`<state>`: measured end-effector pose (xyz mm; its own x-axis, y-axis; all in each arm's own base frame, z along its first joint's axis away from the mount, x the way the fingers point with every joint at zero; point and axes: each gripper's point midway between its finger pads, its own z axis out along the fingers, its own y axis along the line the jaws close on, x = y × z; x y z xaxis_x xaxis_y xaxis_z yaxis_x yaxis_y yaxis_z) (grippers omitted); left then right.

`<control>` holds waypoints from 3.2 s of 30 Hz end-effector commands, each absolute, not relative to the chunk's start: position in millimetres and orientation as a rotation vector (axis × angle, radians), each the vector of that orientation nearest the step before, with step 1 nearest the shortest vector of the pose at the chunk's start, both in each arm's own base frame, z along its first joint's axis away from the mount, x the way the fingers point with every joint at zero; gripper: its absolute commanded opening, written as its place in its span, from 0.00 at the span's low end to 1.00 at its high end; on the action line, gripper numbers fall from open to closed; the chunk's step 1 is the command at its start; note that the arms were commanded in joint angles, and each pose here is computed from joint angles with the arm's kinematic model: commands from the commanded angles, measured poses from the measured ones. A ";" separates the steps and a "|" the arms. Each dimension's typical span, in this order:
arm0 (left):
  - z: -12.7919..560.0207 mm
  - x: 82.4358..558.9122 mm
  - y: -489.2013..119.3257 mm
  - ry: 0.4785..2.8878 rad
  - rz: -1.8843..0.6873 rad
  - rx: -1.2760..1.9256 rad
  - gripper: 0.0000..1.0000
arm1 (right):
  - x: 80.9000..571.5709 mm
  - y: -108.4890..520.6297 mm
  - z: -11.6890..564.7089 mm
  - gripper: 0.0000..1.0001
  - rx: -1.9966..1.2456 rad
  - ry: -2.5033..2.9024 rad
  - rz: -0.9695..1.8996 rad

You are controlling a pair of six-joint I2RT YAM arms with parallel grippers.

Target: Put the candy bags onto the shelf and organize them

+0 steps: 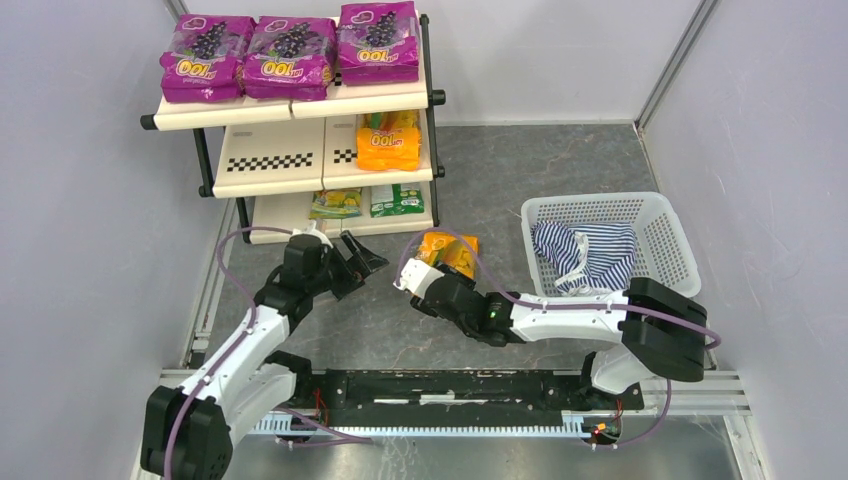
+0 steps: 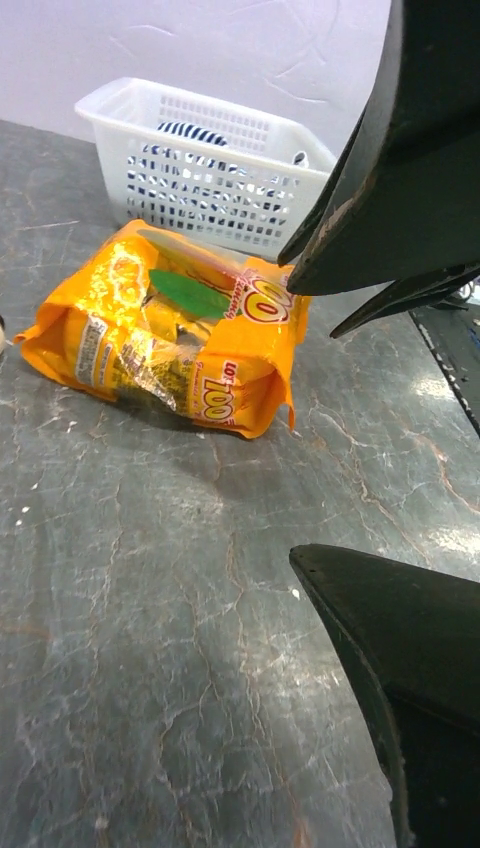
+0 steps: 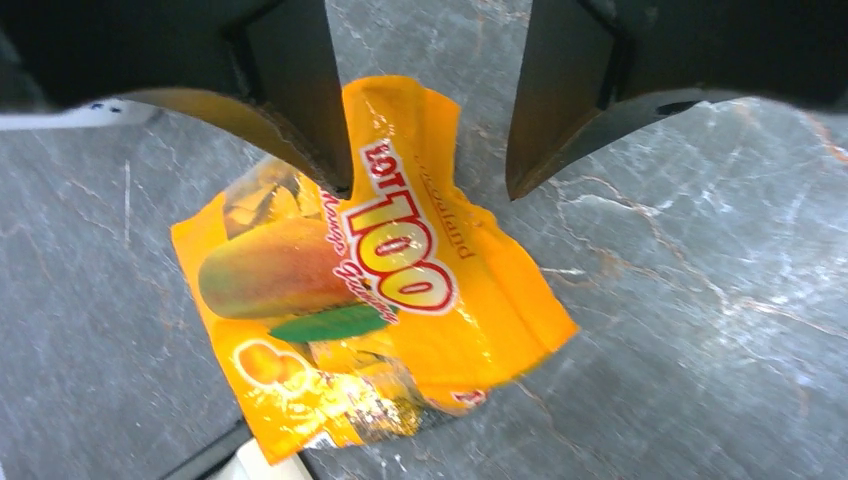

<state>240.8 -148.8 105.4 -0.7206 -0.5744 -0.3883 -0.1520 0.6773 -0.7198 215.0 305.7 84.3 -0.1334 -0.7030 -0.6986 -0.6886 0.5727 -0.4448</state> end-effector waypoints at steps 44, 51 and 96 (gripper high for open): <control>129.1 204.9 -231.5 2.126 -1.566 -0.619 1.00 | 221.8 356.9 135.2 0.00 -1.010 1.730 0.277; 110.2 210.4 -253.5 2.183 -1.512 -0.660 1.00 | 222.6 360.0 147.8 0.00 -0.973 1.714 0.317; 114.0 231.3 -251.1 1.977 -1.506 -0.801 0.55 | 222.4 315.6 203.8 0.67 -0.847 1.618 0.297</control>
